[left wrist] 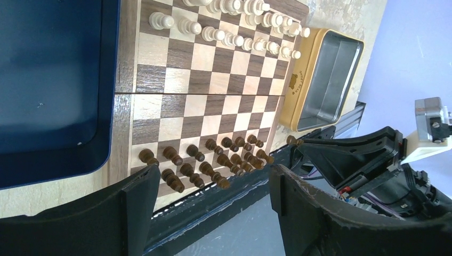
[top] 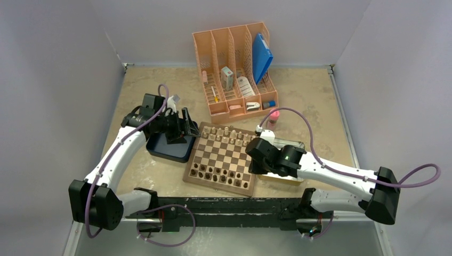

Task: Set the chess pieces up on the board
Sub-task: Place the chess piece on the chessboard.

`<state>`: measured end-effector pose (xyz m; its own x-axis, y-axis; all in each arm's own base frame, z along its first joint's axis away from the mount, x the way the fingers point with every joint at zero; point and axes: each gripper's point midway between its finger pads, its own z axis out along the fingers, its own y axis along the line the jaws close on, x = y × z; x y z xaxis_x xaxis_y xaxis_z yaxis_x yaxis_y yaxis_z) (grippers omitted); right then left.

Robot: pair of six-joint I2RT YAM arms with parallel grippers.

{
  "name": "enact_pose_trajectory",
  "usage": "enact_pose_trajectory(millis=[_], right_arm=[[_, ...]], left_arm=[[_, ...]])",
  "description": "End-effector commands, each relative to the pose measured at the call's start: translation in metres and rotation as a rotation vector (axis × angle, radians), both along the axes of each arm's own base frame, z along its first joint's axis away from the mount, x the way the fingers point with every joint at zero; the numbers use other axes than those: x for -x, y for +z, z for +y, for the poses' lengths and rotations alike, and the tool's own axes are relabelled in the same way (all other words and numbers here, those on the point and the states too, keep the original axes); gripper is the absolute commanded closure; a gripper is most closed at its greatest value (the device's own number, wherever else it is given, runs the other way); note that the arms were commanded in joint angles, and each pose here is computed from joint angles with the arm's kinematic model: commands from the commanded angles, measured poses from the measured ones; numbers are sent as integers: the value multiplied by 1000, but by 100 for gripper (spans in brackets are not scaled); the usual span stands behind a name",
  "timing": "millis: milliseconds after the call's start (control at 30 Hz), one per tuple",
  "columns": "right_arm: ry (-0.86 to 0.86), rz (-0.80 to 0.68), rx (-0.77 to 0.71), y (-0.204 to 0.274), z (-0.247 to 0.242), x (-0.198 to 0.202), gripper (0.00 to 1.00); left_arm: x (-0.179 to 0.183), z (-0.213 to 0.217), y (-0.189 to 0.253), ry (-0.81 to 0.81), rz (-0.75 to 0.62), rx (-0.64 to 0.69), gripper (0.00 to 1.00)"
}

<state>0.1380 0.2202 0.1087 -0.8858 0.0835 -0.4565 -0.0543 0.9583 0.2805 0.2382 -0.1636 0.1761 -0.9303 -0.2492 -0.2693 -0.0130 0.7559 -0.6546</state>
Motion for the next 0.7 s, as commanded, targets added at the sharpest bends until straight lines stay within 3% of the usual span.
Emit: enact_pose_trajectory(millis=[0, 667], right_arm=[[-34, 2, -27, -2, 0, 4, 87], [-30, -1, 5, -28, 11, 4, 87]], left_arm=[[-5, -4, 19, 4, -44, 31, 26], [-5, -3, 18, -4, -44, 18, 26]])
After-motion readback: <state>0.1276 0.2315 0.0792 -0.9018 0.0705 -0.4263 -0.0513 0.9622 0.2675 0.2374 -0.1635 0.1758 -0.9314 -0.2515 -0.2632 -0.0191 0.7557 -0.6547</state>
